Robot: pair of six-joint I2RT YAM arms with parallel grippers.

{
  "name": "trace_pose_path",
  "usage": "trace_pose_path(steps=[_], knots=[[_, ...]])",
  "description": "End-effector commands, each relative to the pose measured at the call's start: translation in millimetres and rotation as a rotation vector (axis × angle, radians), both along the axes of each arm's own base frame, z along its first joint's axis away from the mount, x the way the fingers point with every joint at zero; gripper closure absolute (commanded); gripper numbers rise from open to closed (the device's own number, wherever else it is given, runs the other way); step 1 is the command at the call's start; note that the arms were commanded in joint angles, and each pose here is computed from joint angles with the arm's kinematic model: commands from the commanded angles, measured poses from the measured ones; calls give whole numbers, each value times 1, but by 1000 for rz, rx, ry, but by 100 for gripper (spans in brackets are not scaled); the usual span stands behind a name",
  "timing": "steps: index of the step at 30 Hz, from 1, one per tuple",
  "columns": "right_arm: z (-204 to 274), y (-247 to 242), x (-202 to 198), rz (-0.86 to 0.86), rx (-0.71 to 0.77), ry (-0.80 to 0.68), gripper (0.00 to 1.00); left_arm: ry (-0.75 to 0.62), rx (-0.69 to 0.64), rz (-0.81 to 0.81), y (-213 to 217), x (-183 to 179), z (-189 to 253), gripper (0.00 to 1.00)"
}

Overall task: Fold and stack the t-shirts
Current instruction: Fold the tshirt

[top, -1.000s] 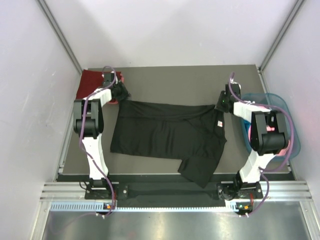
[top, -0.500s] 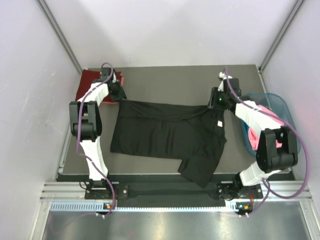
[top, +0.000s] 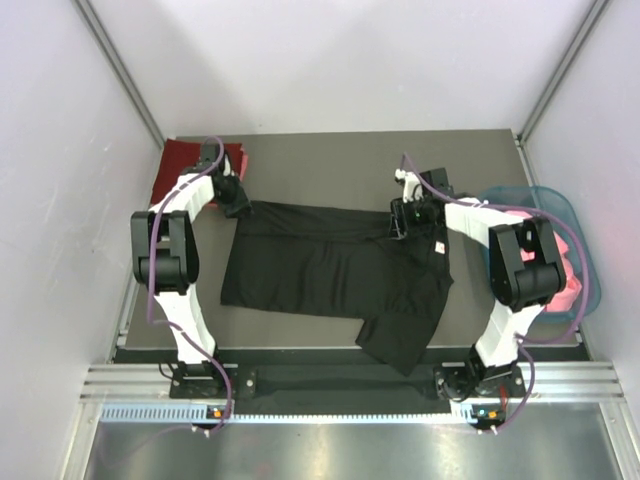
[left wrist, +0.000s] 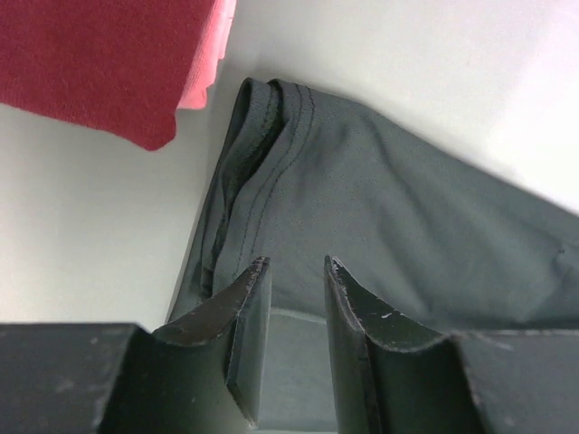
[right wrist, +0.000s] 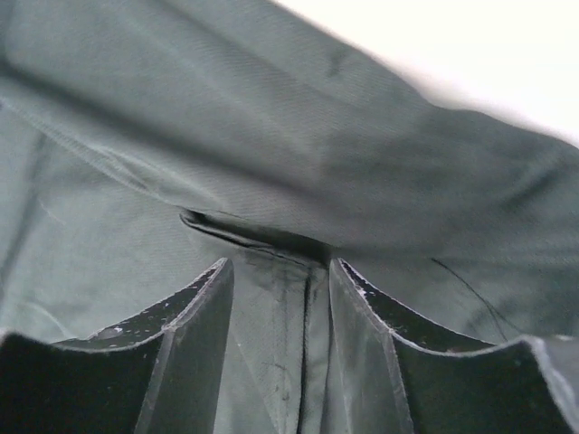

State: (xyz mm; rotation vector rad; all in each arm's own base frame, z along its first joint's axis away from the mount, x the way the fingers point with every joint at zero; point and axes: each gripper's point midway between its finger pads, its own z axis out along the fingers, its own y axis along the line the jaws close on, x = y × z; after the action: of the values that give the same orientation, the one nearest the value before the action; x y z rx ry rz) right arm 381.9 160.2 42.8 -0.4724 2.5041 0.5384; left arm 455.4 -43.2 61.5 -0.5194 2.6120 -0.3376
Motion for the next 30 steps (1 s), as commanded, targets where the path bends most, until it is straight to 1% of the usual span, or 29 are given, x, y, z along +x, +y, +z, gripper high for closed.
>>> trace_pose_path(steps=[1, 2, 5, 6, 8, 9, 11, 12, 14, 15, 18, 22, 25, 28, 29, 30], knots=[[25, 15, 23, 90, 48, -113, 53, -58, -11, -13, -1, 0, 26, 64], [20, 16, 21, 95, 49, -104, 54, -55, -13, -14, -1, -1, 25, 64], [16, 15, 18, 104, 44, -90, 60, -50, -12, -13, -1, -1, 24, 65], [15, 15, 17, 107, 41, -90, 66, -55, -9, -12, -1, -1, 25, 64], [19, 14, 14, 107, 39, -97, 73, -58, -3, -10, 0, 0, 26, 64], [22, 15, 11, 108, 40, -102, 79, -60, 2, -7, 1, 1, 26, 65], [30, 18, 8, 111, 42, -125, 86, -64, 4, 1, 3, 2, 27, 65], [33, 22, 5, 124, 43, -133, 94, -63, 4, 3, 2, 3, 26, 65], [36, 26, 3, 126, 18, -139, 100, -56, 2, 11, 3, 4, 23, 64], [33, 31, -7, 143, 3, -109, 100, -56, 0, 13, 2, 4, 23, 65], [34, 42, -20, 165, -24, -92, 100, -46, 0, 28, 3, 4, 19, 65], [24, 41, -36, 153, -73, -46, 100, -33, 1, 45, 4, 3, 14, 65], [18, 45, -49, 155, -83, -8, 100, -20, 5, 50, 5, 2, 8, 65], [14, 53, -64, 174, -87, 22, 100, 5, 47, 64, 13, 1, -1, 65], [13, 57, -69, 181, -93, 30, 100, 19, 92, 86, 21, -1, -4, 65], [11, 59, -72, 166, -88, 48, 100, 25, 108, 94, 25, -2, -5, 65]])
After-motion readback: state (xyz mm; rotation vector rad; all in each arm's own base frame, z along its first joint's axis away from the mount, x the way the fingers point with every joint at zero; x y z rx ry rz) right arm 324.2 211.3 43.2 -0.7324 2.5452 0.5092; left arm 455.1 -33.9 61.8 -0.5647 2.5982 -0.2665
